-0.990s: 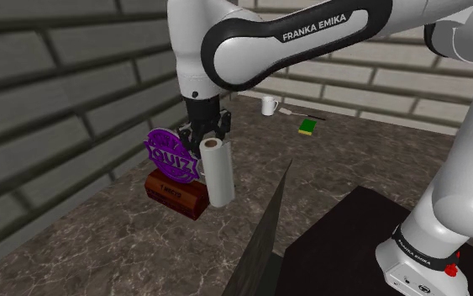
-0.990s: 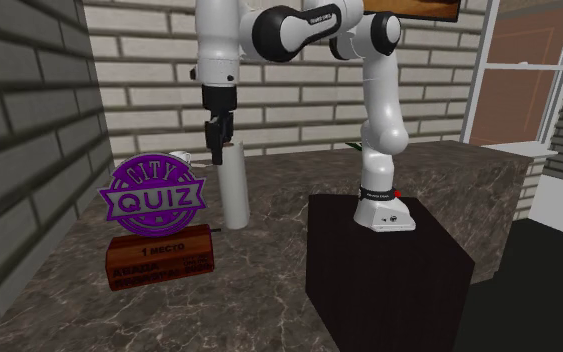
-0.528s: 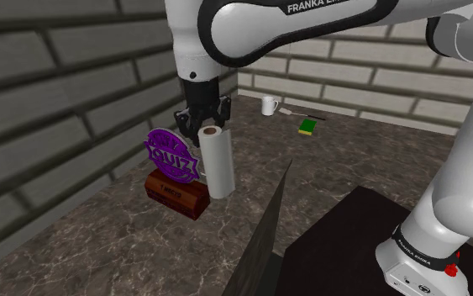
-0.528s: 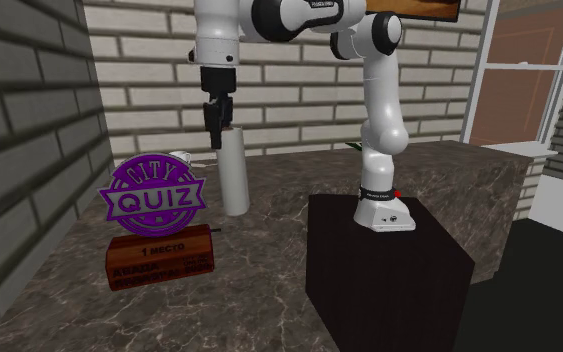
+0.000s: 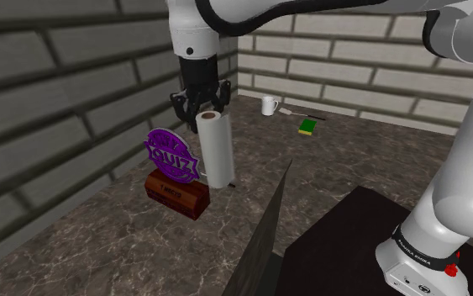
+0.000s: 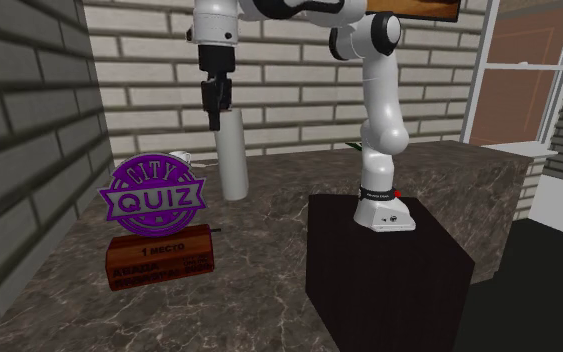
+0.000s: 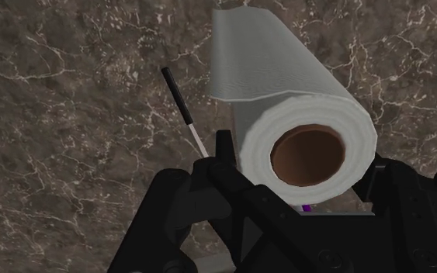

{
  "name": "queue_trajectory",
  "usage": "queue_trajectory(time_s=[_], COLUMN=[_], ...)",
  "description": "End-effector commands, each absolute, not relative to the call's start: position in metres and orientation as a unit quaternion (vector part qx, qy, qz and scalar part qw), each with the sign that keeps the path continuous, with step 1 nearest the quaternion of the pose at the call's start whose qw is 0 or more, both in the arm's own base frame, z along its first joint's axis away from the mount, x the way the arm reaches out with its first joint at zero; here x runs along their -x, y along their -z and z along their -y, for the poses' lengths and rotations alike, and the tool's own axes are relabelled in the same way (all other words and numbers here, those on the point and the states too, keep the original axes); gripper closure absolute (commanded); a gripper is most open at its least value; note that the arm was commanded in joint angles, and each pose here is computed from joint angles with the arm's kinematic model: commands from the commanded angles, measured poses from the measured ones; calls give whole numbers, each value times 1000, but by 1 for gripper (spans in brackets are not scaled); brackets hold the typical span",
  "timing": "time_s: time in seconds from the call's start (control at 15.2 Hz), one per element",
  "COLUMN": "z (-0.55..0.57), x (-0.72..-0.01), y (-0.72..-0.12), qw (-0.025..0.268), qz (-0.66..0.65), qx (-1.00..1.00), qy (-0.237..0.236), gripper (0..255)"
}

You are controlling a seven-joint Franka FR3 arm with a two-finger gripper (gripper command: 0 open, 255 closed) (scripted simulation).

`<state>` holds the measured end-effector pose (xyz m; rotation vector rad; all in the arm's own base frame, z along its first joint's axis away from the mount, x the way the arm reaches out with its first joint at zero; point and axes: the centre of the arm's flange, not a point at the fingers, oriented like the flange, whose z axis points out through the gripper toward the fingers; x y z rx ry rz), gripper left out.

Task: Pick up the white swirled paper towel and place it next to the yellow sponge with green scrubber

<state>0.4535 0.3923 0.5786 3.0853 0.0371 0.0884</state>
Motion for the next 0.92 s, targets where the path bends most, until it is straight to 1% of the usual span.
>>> queue_trajectory(time_s=[0.0, 0.86], z=[-392, -392], x=[-453, -453], y=[-589, -658], qw=[28, 28], qz=[-12, -12], qx=[-999, -999], qy=[-28, -28], gripper=[255, 255])
